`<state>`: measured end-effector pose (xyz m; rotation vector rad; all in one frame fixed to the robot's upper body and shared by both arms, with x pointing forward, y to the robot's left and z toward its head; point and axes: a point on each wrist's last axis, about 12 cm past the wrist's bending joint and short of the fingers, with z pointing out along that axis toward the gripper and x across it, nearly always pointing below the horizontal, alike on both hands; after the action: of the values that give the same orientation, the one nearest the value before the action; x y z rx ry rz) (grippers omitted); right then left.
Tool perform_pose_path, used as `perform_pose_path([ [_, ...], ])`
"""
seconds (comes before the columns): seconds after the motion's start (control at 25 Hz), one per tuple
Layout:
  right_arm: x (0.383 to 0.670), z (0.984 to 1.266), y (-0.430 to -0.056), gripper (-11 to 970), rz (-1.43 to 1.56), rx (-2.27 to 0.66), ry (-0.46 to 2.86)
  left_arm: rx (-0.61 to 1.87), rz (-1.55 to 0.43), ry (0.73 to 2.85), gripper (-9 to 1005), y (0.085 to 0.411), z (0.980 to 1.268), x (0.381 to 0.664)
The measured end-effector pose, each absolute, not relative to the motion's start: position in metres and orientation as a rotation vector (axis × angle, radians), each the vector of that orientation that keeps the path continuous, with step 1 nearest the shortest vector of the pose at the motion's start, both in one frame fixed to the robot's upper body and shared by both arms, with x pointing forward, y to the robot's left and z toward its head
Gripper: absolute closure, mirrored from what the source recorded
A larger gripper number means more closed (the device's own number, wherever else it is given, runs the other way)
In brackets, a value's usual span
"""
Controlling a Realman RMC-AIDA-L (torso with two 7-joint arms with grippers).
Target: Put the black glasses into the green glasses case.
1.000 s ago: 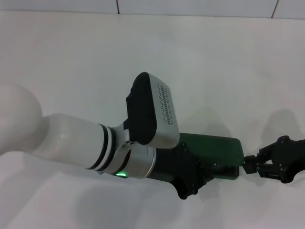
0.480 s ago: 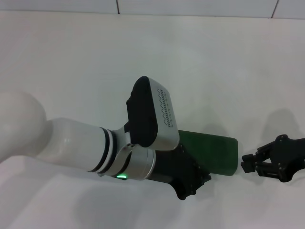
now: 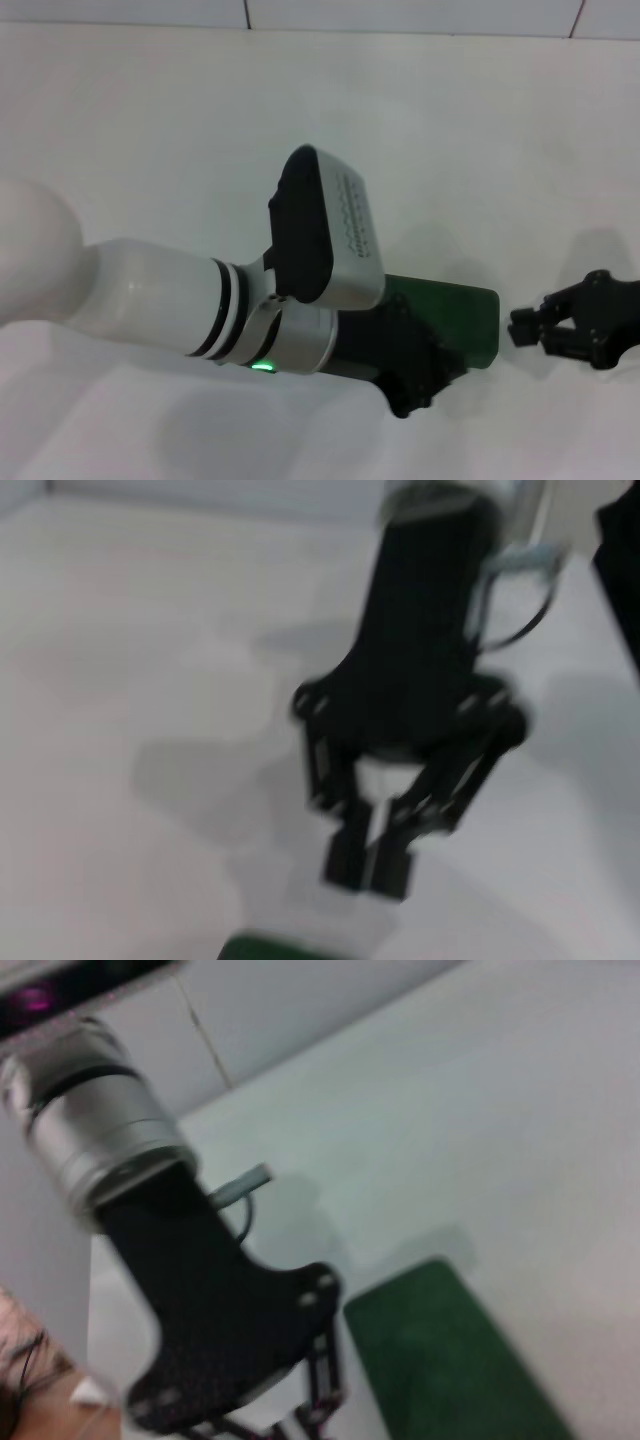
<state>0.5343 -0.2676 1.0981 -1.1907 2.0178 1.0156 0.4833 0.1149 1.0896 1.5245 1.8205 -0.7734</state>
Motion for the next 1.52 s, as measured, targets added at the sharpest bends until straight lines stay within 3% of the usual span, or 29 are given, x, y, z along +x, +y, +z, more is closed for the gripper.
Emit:
perform_pose_path([
  [0.2, 0.529, 1.111, -0.289, 809, 1.018, -1.074, 1.914, 1.523, -0.772, 1.714, 942, 0.113, 1.12, 0.475],
  [0.44, 0.514, 1.122, -0.32, 808, 0.991, -0.921, 1.759, 1.384, -0.755, 1.683, 932, 0.131, 1.144, 0.49],
  [0.6, 0.504, 1.122, -0.325, 807, 0.95, -0.93, 1.652, 1.229, -0.924, 1.592, 891, 0.154, 1.159, 0.497],
  [0.88, 0.499, 1.128, -0.313, 805, 1.015, -1.031, 1.535, 1.117, -1.241, 1.112, 801, 0.209, 1.152, 0.494],
  [1.0, 0.501, 1.132, -0.297, 763, 1.098, -1.085, 1.482, 1.035, -1.295, 1.073, 760, 0.232, 1.143, 0.497],
  [1.12, 0.503, 1.138, -0.279, 625, 1.163, -1.136, 1.415, 1.05, -1.265, 1.104, 720, 0.245, 1.132, 0.497],
  [1.44, 0.512, 1.15, -0.256, 300, 1.205, -1.181, 1.307, 1.086, -1.206, 1.206, 358, 0.259, 1.113, 0.492],
  [1.52, 0.513, 1.151, -0.254, 212, 1.208, -1.185, 1.298, 1.095, -1.197, 1.223, 358, 0.261, 1.111, 0.491],
])
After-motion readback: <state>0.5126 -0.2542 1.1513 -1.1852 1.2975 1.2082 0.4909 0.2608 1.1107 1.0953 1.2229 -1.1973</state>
